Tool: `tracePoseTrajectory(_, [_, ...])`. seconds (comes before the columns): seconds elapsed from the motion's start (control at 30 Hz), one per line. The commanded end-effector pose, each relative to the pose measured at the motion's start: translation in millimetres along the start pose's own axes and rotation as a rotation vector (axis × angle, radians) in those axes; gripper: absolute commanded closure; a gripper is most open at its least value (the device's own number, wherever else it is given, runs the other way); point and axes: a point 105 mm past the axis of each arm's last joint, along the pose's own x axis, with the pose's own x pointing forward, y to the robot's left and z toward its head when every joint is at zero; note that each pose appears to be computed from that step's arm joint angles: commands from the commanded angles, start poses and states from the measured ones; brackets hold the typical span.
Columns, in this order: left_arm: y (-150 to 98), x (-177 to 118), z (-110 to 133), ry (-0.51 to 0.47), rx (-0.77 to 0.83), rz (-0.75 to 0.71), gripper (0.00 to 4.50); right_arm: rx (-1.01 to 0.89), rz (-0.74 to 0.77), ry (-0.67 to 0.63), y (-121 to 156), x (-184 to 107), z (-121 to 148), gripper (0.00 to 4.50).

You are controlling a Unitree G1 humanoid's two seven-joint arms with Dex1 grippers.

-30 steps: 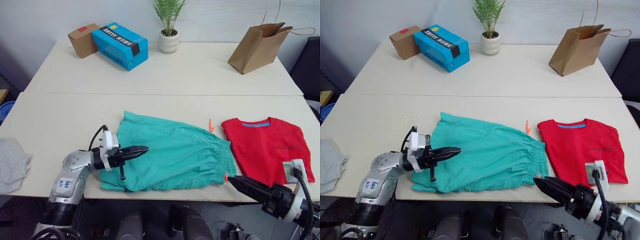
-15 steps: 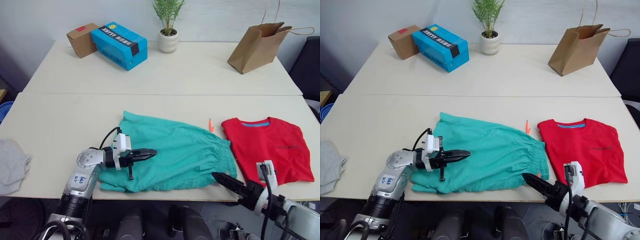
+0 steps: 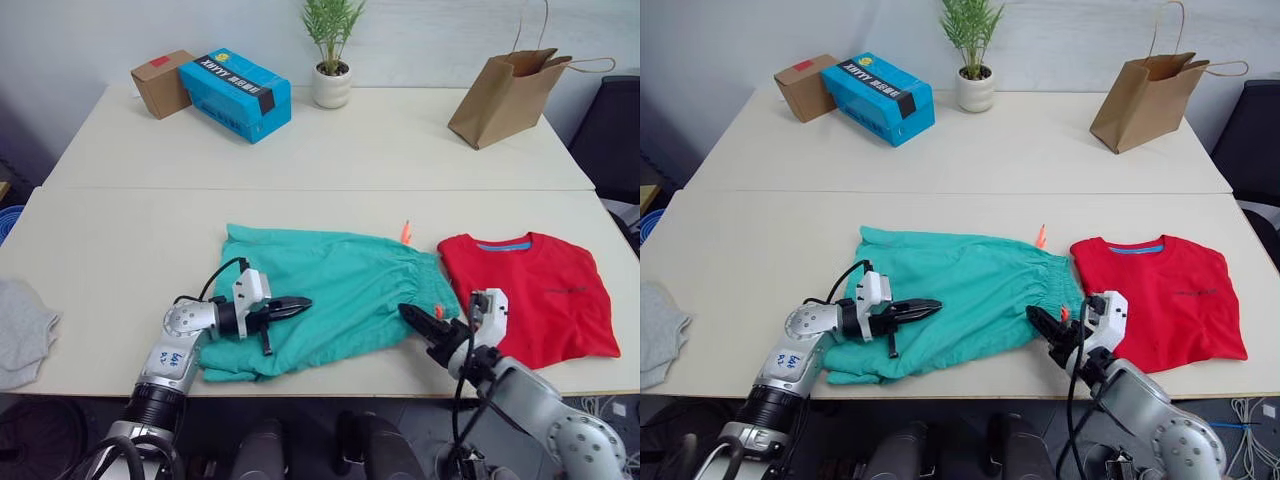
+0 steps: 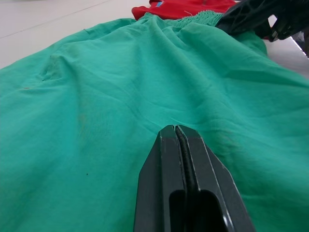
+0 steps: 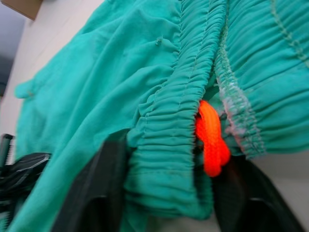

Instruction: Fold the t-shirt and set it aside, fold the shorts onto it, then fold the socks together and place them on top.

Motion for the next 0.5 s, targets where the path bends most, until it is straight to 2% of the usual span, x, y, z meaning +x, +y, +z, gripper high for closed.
tracePoseTrajectory(0.03, [12, 2, 12, -0.037, -0.006, 0.07, 4.5, -0.145, 0.036, -0.098, 10, 7, 14, 3.55])
tracePoseTrajectory(0.1, [20, 4, 24, -0.065, -0.006, 0.102, 4.5, -0.224, 0.078, -0.136, 18, 9, 19, 4.29])
tracePoseTrajectory(0.13, [23, 6, 28, -0.071, -0.007, 0.112, 4.5, -0.266, 0.101, -0.161, 23, 9, 23, 4.47])
tracePoseTrajectory(0.37, [34, 9, 31, -0.017, -0.008, 0.148, 4.5, -0.537, 0.174, -0.302, 37, 3, 50, 4.47])
tracePoseTrajectory(0.5, [36, 9, 27, 0.006, -0.027, 0.161, 4.5, -0.686, 0.14, -0.417, 38, 1, 70, 4.47])
